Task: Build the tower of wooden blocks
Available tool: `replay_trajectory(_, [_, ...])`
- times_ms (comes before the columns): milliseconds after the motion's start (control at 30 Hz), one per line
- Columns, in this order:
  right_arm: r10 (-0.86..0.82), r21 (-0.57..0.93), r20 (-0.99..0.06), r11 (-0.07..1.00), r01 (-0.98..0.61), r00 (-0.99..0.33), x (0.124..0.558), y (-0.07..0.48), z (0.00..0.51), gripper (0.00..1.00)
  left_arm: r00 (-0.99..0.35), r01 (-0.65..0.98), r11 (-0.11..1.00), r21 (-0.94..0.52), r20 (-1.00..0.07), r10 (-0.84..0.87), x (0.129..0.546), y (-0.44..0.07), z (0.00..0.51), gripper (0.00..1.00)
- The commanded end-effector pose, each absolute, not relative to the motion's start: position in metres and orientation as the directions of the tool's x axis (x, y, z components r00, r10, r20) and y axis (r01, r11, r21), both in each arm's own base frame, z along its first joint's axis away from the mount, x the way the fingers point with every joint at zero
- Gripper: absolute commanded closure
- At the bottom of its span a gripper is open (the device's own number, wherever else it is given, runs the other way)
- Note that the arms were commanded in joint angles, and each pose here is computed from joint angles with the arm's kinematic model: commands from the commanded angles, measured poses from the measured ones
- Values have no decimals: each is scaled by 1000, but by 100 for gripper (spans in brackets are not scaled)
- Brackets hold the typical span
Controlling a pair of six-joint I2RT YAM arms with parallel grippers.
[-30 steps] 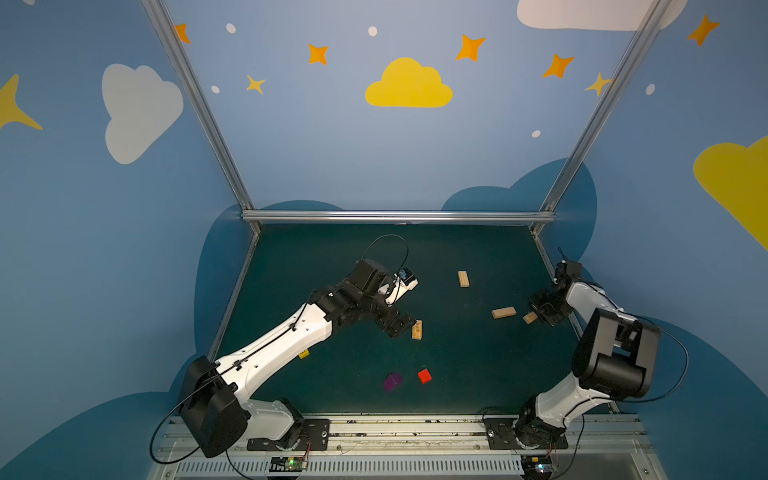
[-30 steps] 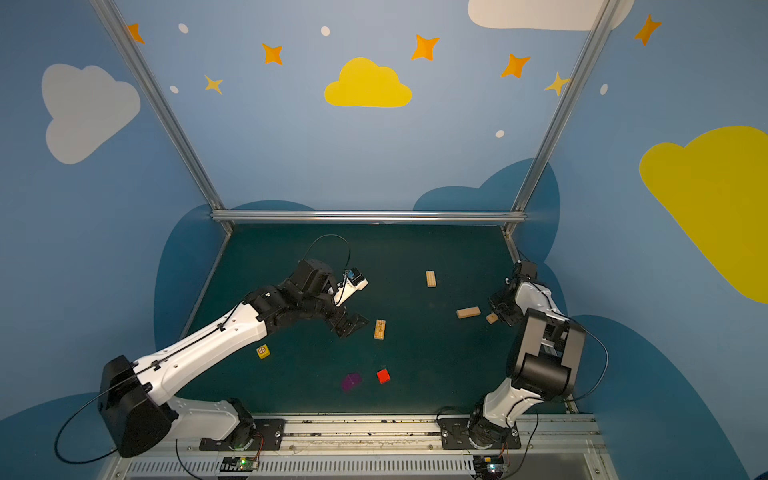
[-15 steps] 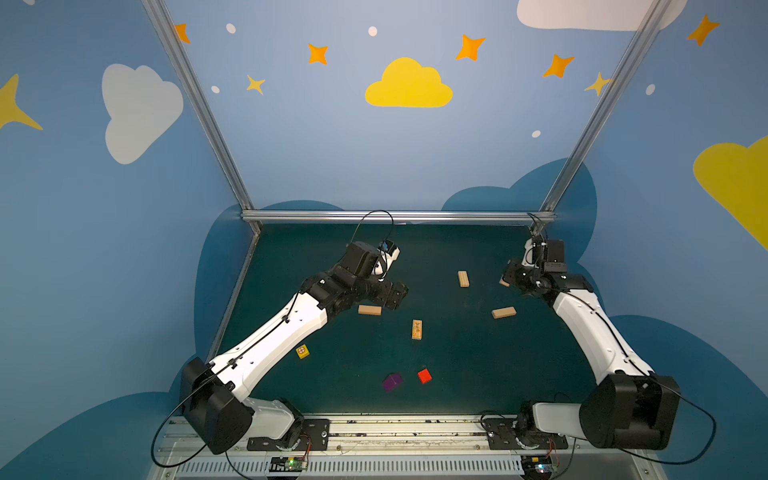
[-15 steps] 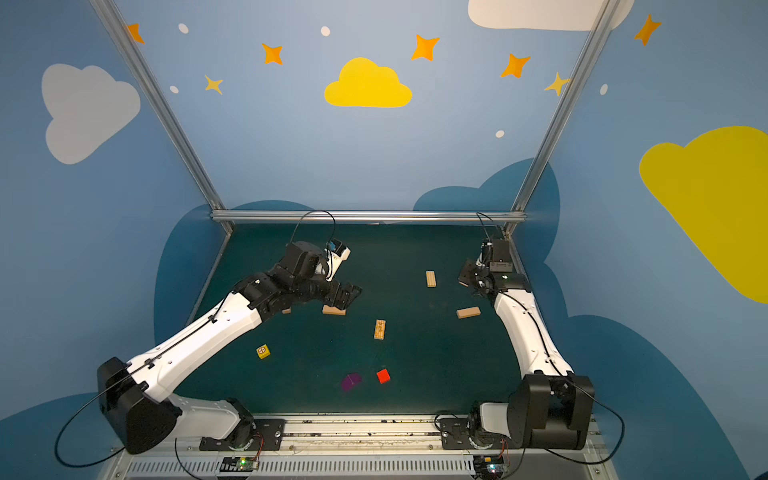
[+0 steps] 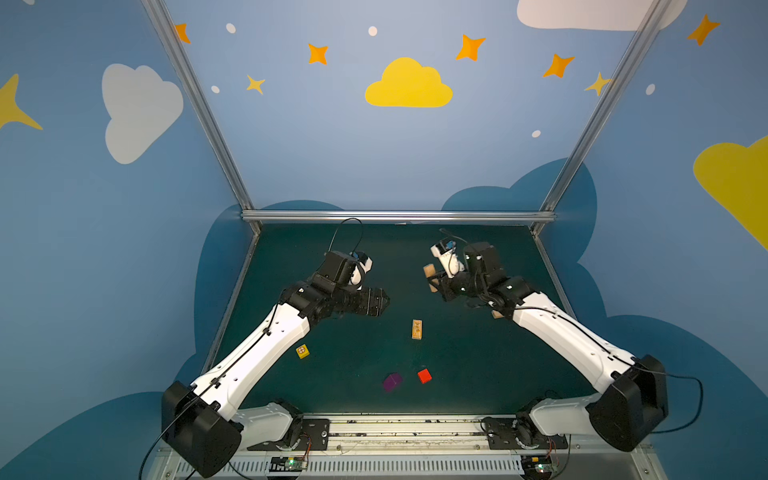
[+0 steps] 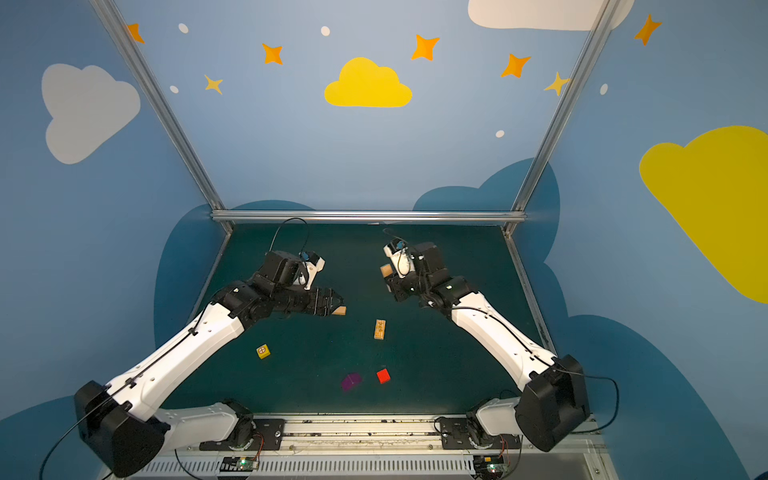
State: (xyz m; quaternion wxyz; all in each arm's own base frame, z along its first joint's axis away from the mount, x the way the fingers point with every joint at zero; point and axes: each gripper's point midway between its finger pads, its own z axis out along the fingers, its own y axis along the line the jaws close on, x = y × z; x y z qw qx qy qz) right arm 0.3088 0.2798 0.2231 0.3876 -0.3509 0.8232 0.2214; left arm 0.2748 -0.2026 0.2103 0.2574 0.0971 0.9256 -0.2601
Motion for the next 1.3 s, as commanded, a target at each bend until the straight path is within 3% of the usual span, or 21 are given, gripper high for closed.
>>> replay_trajectory(0, [-539, -3, -787, 491, -871, -301, 286, 316, 216, 82, -870, 243, 862, -446, -492, -9, 266, -175, 197, 12])
replay_trajectory(200, [-682, -56, -701, 345, -937, -209, 256, 358, 182, 83, -888, 71, 853, -517, -423, -182, 260, -134, 184, 14])
replay_trajectory(367, [-772, -117, -623, 249, -961, -124, 245, 383, 153, 83, -930, 23, 846, -533, -323, -178, 238, -130, 160, 16])
replay_trajectory(533, [-839, -130, -537, 178, -975, -81, 240, 400, 123, 84, -917, -43, 869, -493, -326, -230, 243, -110, 142, 16])
replay_trajectory(767, [-849, -128, -524, 160, -979, -71, 246, 413, 102, 82, -886, -210, 854, -475, -277, -372, 257, -70, 131, 16])
replay_trajectory(933, [-911, -169, -409, 128, -977, -49, 250, 412, 75, 84, -896, -209, 850, -483, -253, -364, 256, -73, 127, 16])
replay_trajectory(1267, [-924, -164, -381, 95, -982, -26, 252, 422, 56, 82, -903, -220, 863, -454, -239, -356, 256, -69, 120, 16])
